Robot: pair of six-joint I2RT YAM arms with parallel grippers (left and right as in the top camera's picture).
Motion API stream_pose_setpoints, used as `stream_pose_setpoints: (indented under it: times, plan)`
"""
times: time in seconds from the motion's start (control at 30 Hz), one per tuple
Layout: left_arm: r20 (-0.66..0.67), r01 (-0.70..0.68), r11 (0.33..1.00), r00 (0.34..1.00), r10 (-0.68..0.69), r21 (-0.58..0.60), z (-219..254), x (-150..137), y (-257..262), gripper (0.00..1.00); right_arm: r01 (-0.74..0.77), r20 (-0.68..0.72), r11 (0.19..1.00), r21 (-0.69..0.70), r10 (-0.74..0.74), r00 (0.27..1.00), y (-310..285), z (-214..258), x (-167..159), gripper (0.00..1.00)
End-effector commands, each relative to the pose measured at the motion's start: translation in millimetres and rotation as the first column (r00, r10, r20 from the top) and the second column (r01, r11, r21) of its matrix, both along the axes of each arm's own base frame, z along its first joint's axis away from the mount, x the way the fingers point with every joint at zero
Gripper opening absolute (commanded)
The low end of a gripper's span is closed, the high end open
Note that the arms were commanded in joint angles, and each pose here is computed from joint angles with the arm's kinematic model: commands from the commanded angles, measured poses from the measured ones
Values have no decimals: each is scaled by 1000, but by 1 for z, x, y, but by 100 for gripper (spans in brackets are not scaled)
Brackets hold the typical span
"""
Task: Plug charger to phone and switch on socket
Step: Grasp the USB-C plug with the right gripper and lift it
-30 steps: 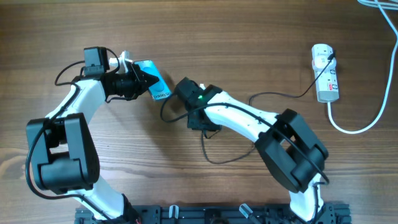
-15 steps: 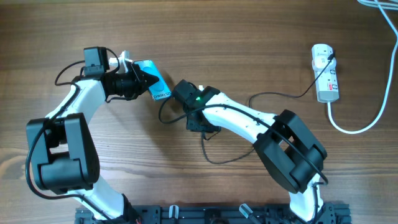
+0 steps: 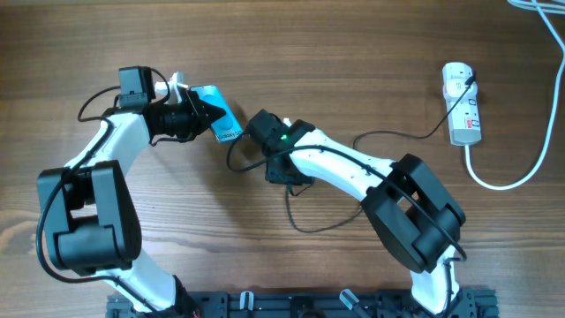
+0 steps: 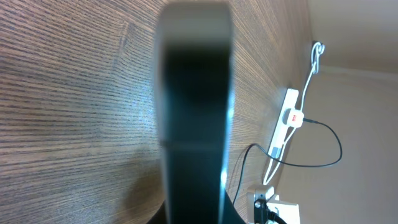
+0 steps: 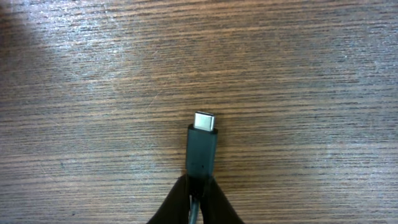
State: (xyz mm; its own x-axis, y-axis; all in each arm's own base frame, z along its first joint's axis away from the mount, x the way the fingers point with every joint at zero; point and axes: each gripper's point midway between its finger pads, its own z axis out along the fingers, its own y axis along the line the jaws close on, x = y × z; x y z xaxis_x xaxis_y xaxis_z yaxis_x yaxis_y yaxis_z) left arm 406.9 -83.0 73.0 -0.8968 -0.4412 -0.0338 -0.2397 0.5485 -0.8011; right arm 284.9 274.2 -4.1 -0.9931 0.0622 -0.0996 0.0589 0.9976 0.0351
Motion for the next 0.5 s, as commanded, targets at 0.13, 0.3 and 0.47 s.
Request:
stream_pose_setpoints:
  times: [0.13,0.3,0.47]
  plan:
    - [128,55,998,990,-60,39,16,7,1,4,-156,-85,987,46,160,983,7,-15,-12,4]
    - [113,56,998,992,-60,36,14,5,0,4,-388,-64,895,220,410,910,18,10,-11,4]
    - [199,157,987,969,-148,-27,29,-1,-13,4,-538,96,676,503,575,813,50,66,-16,4]
